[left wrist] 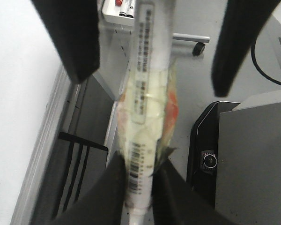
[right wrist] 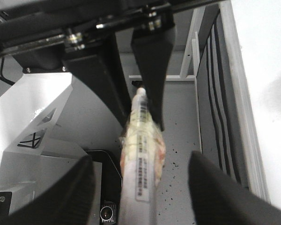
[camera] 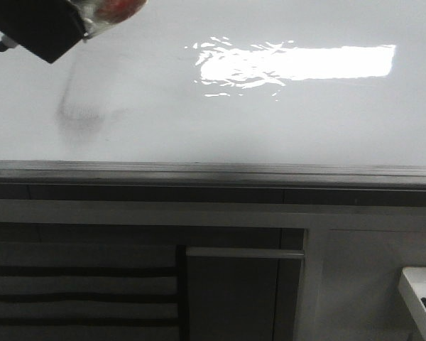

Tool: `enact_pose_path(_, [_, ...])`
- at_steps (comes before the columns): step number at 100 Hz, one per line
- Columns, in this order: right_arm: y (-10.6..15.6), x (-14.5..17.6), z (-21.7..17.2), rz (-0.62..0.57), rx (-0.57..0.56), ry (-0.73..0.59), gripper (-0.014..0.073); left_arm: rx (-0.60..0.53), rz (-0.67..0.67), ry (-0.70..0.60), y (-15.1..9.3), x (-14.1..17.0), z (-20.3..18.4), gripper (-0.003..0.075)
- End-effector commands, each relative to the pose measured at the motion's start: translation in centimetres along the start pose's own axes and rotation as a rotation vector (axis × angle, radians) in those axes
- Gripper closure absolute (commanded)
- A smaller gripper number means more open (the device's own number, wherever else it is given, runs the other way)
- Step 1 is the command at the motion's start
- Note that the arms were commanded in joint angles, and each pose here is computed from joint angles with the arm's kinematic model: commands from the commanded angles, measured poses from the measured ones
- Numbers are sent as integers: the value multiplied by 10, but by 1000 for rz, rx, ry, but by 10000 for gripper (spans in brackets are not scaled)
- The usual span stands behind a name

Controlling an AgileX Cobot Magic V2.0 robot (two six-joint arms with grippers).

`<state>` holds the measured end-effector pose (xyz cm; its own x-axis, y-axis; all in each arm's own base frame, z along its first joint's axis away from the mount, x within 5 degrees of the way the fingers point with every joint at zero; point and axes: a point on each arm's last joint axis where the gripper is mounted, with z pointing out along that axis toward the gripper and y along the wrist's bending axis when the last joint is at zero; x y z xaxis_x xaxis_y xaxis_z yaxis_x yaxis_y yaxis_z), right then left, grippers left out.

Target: Write number 3 on whiteboard

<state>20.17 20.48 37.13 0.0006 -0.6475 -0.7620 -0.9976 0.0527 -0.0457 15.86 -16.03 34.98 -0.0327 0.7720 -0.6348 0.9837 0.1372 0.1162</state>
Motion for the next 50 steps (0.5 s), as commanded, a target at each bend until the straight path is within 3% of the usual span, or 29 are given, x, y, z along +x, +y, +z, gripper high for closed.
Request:
enact_pose_path(1, [3, -15, -14, -32, 45, -78, 326, -34, 7, -77, -1, -12, -13, 739])
enact_pose_path(25, [3, -22, -20, -54, 51, -88, 536, -43, 7, -83, 0, -13, -13, 738])
enact_pose_path(39, [2, -21, -21, -74, 58, -63, 606, -60, 1, -87, 1, -13, -13, 734])
enact_pose_path(50, [3, -20, -21, -78, 56, -53, 627, -69, -25, -95, 2, -14, -13, 680])
